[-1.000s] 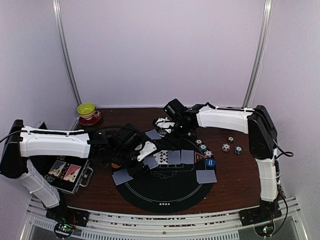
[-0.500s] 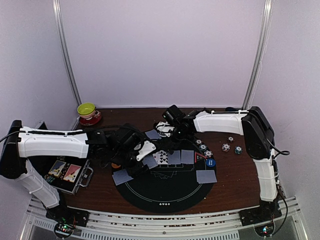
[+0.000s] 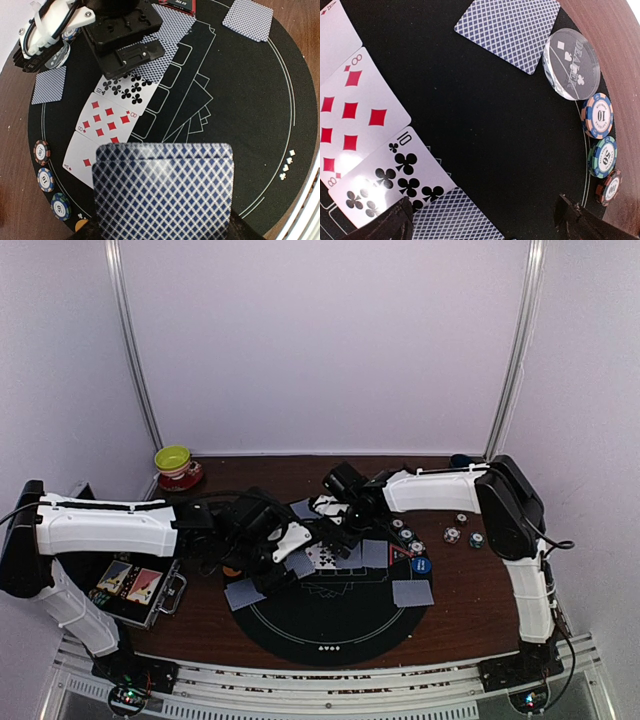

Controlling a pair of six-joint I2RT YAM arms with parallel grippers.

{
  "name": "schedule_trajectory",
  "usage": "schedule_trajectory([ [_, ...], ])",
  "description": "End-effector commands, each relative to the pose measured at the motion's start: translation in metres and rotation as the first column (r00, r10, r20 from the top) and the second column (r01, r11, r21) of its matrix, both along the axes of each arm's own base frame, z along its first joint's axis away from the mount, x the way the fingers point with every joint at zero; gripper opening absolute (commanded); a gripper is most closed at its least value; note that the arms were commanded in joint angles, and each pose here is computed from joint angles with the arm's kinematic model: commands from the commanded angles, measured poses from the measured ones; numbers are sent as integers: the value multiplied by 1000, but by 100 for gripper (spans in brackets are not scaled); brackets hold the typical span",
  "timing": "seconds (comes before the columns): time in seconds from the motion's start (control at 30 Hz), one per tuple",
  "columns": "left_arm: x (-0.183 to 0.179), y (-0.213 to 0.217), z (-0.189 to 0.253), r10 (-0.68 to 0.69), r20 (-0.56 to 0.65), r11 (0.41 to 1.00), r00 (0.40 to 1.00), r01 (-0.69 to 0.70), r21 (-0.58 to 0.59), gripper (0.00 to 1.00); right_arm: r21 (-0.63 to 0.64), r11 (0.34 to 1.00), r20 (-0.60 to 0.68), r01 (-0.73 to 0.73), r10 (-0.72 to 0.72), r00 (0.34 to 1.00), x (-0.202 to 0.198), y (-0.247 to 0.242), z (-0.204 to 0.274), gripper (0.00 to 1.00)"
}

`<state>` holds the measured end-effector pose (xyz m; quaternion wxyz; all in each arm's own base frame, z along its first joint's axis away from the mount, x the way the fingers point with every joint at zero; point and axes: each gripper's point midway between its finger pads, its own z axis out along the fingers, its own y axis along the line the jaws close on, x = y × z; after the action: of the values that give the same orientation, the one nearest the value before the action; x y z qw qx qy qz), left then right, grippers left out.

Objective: Distribute texas hold em gaming equipment
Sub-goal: Adjust the poker card in the community card area.

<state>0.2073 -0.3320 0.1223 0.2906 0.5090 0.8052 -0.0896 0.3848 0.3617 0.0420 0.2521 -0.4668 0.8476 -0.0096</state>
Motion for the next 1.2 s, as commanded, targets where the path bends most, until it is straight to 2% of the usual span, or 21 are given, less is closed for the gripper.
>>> schedule_trajectory([
  [0.0,3,-1,14,3,31,999,1000,-1,-43,66,-51,999,2,-1,1,1000,-4,-7,-10,100],
  [1.17,3,0,15,5,37,999,999,-4,-43,66,-64,998,63,-7,11,998,-5,-11,24,100],
])
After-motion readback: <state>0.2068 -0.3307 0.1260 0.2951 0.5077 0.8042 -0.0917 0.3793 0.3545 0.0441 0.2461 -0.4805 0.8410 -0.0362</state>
